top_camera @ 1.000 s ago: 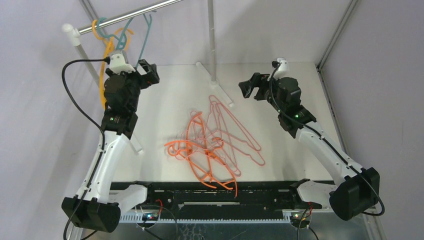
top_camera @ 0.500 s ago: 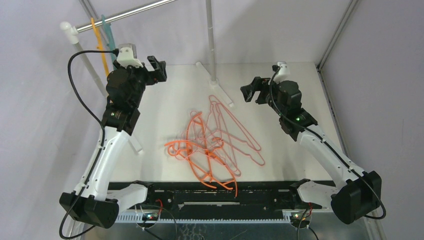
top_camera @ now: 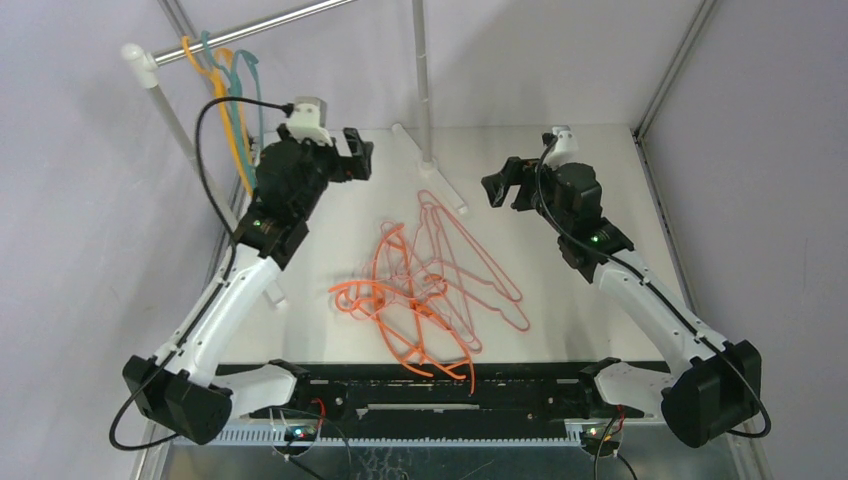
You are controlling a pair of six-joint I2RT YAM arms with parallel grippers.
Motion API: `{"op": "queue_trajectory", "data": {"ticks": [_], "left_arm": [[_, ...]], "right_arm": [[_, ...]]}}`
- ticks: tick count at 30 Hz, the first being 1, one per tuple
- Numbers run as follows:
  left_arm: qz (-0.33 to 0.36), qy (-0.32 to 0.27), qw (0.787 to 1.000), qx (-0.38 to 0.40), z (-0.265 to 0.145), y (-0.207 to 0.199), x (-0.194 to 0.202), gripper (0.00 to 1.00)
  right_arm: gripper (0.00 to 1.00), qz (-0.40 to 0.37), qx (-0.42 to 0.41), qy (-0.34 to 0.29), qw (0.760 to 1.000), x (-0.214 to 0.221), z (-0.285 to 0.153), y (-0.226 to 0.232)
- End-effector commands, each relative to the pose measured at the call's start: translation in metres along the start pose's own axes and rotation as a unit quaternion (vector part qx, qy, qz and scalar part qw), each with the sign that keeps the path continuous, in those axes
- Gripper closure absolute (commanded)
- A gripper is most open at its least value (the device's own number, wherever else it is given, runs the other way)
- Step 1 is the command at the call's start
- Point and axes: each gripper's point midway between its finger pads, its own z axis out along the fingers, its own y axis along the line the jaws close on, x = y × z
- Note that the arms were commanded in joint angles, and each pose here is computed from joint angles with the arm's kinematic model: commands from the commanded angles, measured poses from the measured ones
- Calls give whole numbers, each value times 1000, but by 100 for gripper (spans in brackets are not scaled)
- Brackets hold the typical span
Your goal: Organize the hangers
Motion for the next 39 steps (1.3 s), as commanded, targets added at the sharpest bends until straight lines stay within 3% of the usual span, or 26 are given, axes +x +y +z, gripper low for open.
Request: {"op": "queue_trajectory", "data": {"ticks": [1, 10, 16, 22, 27, 39], "left_arm": [[6, 39, 999, 9, 6, -16, 39, 0], [-16, 104, 994, -8, -3, -34, 130, 1], [-42, 127, 989, -70, -31, -10, 188, 1], [-54, 107, 974, -191, -70, 43, 200, 0], [-64, 95, 963, -246, -92, 66, 206, 0], [-57, 109, 954, -273, -111, 84, 238, 0]], "right_arm": [[7, -15, 0, 8, 1000, 4, 3, -2], [13, -55, 3, 101, 993, 67, 18, 2], [33, -86, -23, 189, 978, 130, 24, 21], [37, -137, -71, 255, 955, 194, 11, 74], [44, -132, -100, 303, 938, 234, 2, 93], [50, -155, -96, 365, 913, 294, -12, 94]]}}
